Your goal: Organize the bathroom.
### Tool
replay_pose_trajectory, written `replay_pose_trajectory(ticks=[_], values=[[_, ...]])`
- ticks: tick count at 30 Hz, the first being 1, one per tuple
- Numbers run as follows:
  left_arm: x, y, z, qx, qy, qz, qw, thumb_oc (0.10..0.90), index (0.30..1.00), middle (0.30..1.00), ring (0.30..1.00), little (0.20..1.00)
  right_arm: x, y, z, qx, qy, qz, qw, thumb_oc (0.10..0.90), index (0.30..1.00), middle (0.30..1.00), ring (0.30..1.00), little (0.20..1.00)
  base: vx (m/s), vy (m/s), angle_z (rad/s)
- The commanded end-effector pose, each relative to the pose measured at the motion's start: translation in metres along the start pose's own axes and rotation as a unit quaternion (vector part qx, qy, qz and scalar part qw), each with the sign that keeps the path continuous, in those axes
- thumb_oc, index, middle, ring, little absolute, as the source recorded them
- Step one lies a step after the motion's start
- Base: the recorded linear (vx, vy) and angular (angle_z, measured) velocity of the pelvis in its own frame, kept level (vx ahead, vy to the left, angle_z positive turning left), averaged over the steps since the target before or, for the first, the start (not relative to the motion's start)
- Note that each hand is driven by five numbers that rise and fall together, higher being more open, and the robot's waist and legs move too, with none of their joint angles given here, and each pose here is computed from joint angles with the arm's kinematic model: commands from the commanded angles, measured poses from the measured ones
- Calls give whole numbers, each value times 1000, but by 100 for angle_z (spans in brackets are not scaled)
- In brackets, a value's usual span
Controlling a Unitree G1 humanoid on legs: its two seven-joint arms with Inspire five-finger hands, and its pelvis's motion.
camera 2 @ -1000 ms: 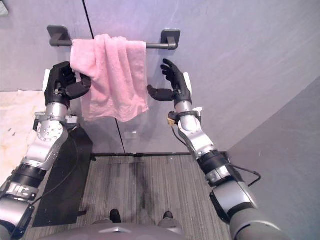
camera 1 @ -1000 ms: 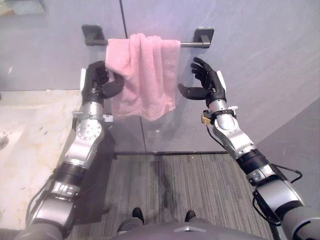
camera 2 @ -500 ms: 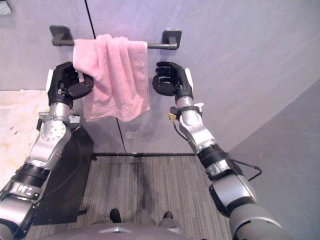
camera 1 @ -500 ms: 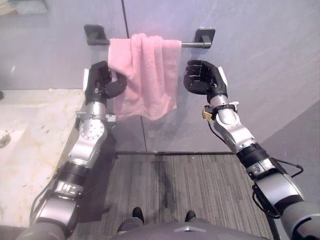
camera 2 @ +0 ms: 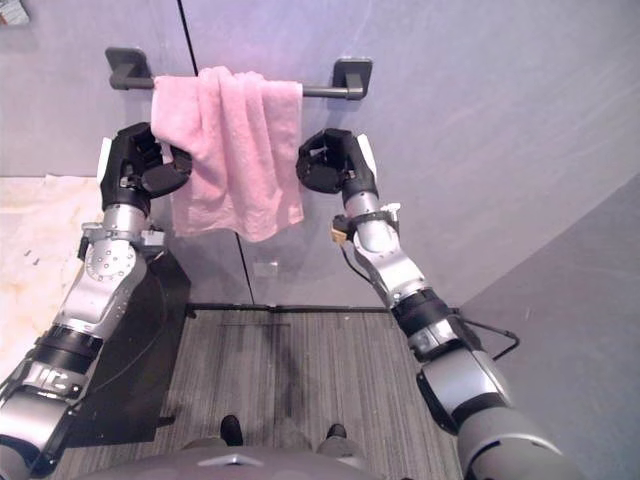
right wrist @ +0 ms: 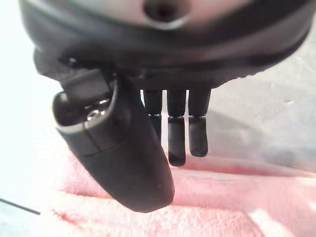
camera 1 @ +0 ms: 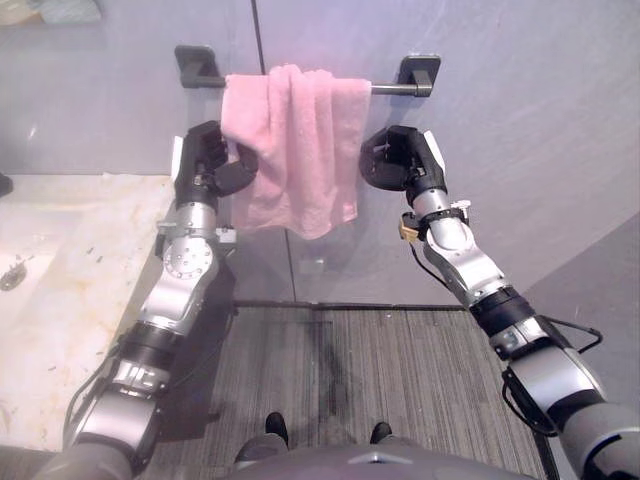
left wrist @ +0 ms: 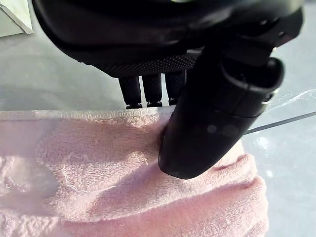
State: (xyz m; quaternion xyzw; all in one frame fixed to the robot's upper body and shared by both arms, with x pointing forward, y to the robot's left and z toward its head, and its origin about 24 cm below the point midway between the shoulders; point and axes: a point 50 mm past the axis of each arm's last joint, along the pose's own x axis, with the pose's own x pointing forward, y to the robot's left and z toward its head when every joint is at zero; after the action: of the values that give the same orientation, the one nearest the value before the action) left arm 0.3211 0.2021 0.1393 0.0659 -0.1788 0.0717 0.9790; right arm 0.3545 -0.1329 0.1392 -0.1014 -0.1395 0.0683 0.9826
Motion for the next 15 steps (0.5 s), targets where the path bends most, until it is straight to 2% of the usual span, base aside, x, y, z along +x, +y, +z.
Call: replay_pose_trajectory(ticks=[1,6,15], values=[[16,-19,36,5,-91,-29,995,400,300,300,300,300,16,1,62,0,-142,8,990,800,900,900,900,900,0,0,0],[14,-24,36,4,-90,-32,995,400,300,300,300,300,13,6,68,-12,-153,31,988,800,900,900,900,900,7,3,0],[14,-29,35,9,-86,-39,995,400,300,300,300,300,17,4,79,-9,-168,24,985,800,900,900,900,900,0,0,0]])
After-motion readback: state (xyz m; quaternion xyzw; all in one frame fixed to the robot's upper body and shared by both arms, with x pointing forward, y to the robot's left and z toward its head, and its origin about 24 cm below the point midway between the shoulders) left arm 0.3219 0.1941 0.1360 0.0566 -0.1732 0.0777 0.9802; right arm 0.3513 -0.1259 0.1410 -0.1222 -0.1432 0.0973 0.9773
